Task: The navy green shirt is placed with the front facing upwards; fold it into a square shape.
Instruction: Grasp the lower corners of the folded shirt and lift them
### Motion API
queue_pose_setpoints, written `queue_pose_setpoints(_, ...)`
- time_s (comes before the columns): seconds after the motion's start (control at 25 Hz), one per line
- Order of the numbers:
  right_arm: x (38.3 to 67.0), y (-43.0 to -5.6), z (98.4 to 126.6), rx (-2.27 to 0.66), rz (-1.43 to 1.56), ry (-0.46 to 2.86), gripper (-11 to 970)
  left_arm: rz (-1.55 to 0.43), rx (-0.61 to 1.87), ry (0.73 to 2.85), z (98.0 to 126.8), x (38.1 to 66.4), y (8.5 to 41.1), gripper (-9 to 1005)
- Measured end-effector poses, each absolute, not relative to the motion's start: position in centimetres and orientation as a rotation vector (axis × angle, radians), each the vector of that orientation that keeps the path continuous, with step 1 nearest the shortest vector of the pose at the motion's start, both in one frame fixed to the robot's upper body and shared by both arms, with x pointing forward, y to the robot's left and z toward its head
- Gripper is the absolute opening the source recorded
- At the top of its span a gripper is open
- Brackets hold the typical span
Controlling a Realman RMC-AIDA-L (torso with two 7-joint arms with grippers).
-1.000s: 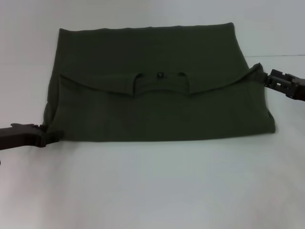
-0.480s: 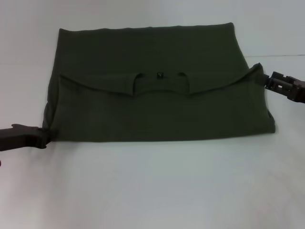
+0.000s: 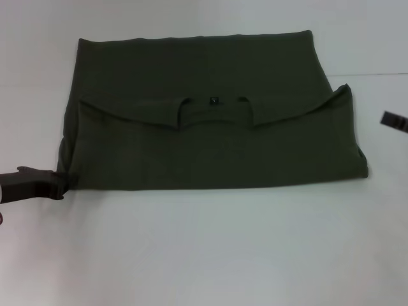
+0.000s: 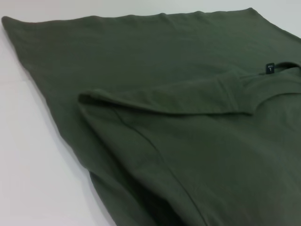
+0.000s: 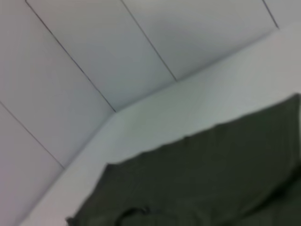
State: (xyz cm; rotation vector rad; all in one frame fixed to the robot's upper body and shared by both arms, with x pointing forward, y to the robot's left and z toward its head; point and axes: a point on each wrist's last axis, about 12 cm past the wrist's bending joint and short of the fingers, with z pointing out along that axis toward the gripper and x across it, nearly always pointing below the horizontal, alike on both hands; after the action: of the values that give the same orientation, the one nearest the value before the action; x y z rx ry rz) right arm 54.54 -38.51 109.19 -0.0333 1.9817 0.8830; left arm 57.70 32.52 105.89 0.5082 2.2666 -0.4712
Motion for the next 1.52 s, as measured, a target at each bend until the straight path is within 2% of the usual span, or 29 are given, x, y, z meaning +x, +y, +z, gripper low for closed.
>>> queue_pose_setpoints(0.12,53.8,-39.3,108.8,-0.107,0.815,2.026,872,-0.471,0.509,2.263,105.9,57.7,32.4,47)
queue_pose_setpoints(0.32,51.8,-38.7,106.2,-0.264,0.649,2.026,864,-0.466,0.502,2.260,105.8,57.8,32.3,46)
queue_pose_setpoints(0.56,50.6,-37.9,104.3,-0.284,0.550,1.988,855,-0.464,0.499,2.260,105.7,57.8,32.1,45)
queue_pose_setpoints(1.52,53.8,-34.0,102.7,-0.255,0.565,2.032,818,-0.452,0.506,2.245,105.9,58.0,31.9,49)
